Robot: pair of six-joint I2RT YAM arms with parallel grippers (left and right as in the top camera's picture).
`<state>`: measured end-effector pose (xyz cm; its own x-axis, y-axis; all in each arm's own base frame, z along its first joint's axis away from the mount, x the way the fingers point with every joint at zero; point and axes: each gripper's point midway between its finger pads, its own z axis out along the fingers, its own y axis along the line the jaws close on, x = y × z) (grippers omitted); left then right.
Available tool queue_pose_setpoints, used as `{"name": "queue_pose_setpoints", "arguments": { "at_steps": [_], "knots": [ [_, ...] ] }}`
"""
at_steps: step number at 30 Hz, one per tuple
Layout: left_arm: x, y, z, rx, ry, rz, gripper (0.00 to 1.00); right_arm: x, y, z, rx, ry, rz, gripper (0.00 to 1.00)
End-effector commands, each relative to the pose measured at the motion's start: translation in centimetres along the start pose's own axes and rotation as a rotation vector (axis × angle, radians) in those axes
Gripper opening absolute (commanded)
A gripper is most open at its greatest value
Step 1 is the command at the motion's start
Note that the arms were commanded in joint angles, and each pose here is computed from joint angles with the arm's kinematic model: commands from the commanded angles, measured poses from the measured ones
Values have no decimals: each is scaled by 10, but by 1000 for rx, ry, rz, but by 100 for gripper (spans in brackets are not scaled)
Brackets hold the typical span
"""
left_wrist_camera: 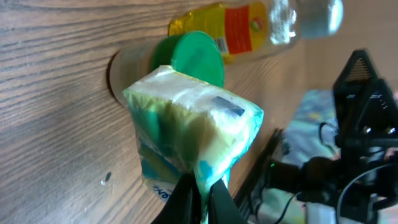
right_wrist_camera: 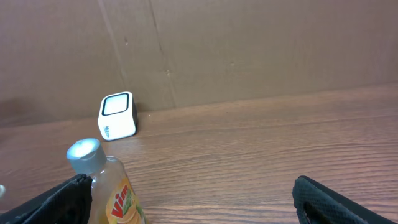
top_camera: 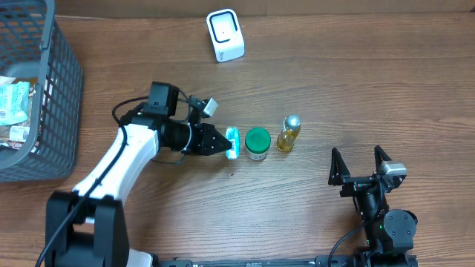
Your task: Scan the item barcode
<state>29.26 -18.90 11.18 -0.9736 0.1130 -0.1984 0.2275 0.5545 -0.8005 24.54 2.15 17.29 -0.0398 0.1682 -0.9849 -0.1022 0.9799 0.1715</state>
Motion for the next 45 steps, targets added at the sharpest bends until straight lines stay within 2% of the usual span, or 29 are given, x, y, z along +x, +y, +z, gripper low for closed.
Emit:
{"name": "queue_pose_setpoints", "arguments": {
  "at_steps": [1, 4, 12, 17, 22, 34, 40, 45],
  "knots": [
    [5, -2, 3, 183, 10, -68, 4, 3, 0, 0, -1, -1, 4, 100],
    [3, 8, 7, 252, 0, -94, 4, 3, 0, 0, -1, -1, 4, 100],
    [9, 32, 26, 313, 38, -180, 4, 3, 0, 0, -1, -1, 4, 100],
    [12, 46, 34, 292, 50, -203, 4, 3, 0, 0, -1, -1, 4, 100],
    [19, 66, 41, 188, 61, -208, 7, 3, 0, 0, -1, -1, 4, 100],
    [22, 67, 43, 189, 62, -205, 8, 3, 0, 0, -1, -1, 4, 100],
    [19, 60, 46, 212, 67, -251, 11, 3, 0, 0, -1, -1, 4, 100],
    [21, 56, 49, 219, 90, -324, 4, 3, 0, 0, -1, -1, 3, 100]
  ]
}}
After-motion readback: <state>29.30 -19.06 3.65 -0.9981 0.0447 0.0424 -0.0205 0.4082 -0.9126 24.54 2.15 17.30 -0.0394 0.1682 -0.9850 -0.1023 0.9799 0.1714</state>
